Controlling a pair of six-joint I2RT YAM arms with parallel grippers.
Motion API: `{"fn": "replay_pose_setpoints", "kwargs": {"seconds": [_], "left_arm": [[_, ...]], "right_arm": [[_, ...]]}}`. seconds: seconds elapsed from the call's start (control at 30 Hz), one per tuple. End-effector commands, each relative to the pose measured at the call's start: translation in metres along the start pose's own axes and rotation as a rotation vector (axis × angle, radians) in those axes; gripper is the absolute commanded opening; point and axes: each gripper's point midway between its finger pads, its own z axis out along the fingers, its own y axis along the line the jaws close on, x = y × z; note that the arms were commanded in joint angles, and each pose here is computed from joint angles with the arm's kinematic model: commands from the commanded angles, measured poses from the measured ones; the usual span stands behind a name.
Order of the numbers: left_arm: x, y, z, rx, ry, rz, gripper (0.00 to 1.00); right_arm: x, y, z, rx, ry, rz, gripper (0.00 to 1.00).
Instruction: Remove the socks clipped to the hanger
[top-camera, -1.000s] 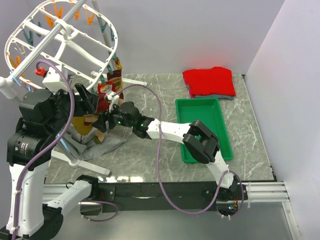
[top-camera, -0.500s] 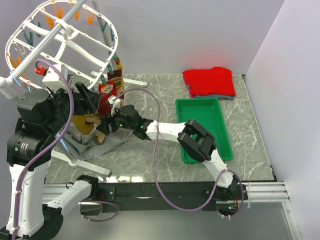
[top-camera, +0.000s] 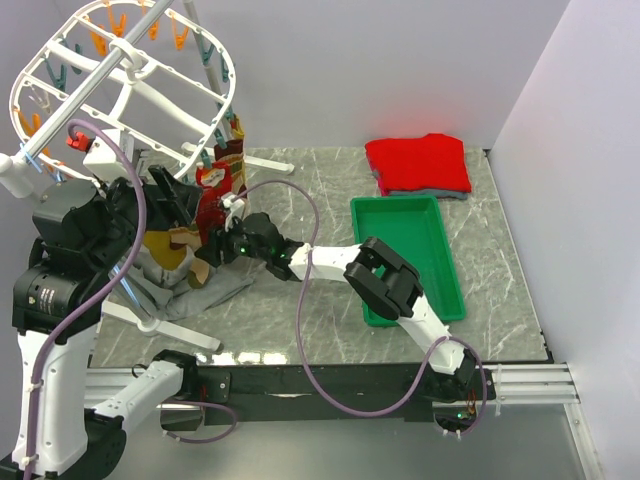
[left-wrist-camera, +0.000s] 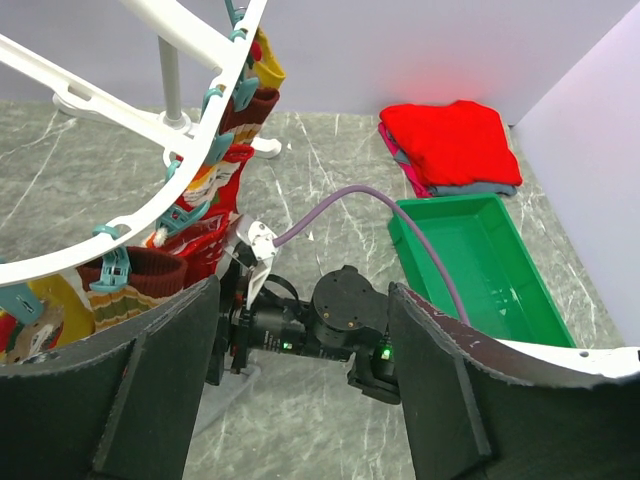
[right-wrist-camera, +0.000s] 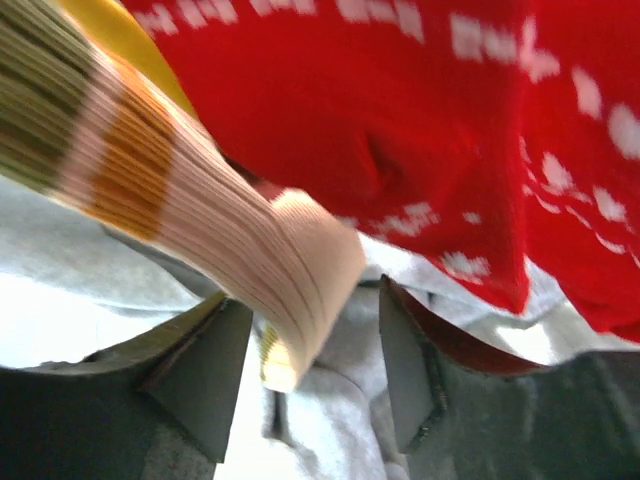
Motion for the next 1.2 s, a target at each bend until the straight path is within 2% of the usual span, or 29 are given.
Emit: {"fn": "replay_pose_setpoints", "kwargs": {"seconds": [0.0, 0.1, 0.33, 0.43, 0.47, 0.53, 0.67, 0.93, 1.17], "left_arm": [[-0.008, -0.008, -0.002, 0.038, -0.029, 0.008, 0.73], [-0.004, -0.007, 0.002, 0.038, -0.008, 0.022, 0.73], [0.002, 0.005, 0.007, -0.018, 0.025, 0.051, 0.73], [0.004, 0.008, 0.01, -0.031, 0.034, 0.059, 0.73], [0.004, 0.009, 0.011, -0.038, 0.037, 0.06, 0.73], [0.005, 0.011, 0.012, -0.047, 0.039, 0.062, 0.73], [0.005, 0.015, 0.013, -0.065, 0.047, 0.074, 0.74], [0.011, 0.017, 0.024, -0.071, 0.071, 0.075, 0.75], [0.008, 0.025, 0.03, -0.132, 0.063, 0.034, 0.8]], "right_arm": [[-0.026, 0.029, 0.011, -0.086, -0.085, -0.001, 0.56], [-0.017, 0.033, 0.013, -0.098, -0.073, 0.01, 0.54], [-0.016, 0.035, 0.004, -0.098, -0.071, 0.025, 0.34], [-0.024, 0.039, -0.008, -0.092, -0.085, 0.013, 0.19], [-0.026, 0.041, -0.011, -0.093, -0.086, 0.011, 0.08], [-0.033, 0.046, -0.023, -0.093, -0.093, 0.009, 0.0], [-0.043, 0.054, -0.052, -0.067, -0.093, 0.003, 0.0], [-0.076, 0.069, -0.097, 0.033, -0.007, -0.076, 0.0], [-0.093, 0.078, -0.135, 0.111, 0.0, -0.109, 0.0]]}}
